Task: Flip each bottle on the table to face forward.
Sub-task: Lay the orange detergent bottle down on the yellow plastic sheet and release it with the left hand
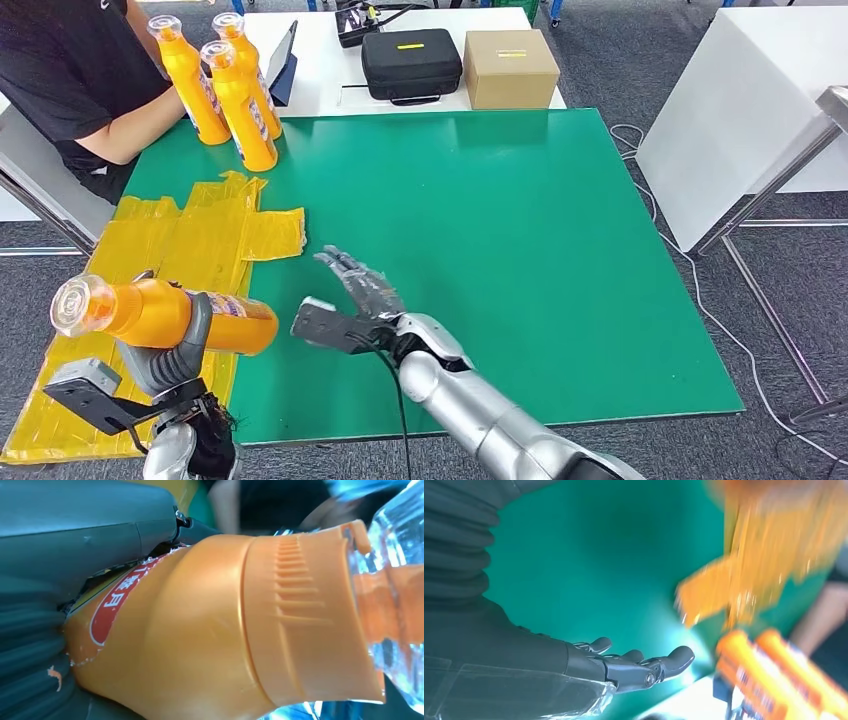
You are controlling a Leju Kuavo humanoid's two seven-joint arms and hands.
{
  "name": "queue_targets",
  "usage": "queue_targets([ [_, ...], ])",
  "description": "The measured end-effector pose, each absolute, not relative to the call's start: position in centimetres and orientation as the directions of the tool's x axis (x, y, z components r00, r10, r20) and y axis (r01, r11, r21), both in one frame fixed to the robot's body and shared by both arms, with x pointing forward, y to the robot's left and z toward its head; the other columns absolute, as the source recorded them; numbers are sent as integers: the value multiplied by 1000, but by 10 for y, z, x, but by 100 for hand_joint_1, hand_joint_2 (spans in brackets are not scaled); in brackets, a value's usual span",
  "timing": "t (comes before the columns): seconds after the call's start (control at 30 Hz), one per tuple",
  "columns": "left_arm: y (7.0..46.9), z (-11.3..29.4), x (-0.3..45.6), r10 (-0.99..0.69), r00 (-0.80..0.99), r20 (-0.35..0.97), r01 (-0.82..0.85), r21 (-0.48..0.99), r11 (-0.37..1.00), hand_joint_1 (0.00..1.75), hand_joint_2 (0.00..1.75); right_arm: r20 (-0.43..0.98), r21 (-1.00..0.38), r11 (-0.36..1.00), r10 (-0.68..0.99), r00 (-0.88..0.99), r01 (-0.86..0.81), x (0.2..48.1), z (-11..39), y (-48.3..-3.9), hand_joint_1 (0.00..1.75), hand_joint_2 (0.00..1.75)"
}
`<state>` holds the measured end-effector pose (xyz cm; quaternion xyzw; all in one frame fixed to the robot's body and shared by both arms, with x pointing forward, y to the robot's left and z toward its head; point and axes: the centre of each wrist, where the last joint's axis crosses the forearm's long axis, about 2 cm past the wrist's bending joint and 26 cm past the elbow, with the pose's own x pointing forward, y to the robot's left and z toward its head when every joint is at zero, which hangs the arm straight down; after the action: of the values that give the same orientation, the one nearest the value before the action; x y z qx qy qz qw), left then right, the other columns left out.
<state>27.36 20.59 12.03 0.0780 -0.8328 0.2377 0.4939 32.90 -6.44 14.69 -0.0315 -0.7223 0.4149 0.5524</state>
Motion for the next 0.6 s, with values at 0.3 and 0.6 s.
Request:
queue_targets([
  [0.3,216,141,286,-606,-518,604,-614,230,755,175,175,816,-545,790,424,-393,-281,335,157,-124,0,0],
  [0.6,221,162,299,-850,-464,248,-688,503,523,175,175,830,-505,828,390,-398,-243,333,163,-141,0,0],
])
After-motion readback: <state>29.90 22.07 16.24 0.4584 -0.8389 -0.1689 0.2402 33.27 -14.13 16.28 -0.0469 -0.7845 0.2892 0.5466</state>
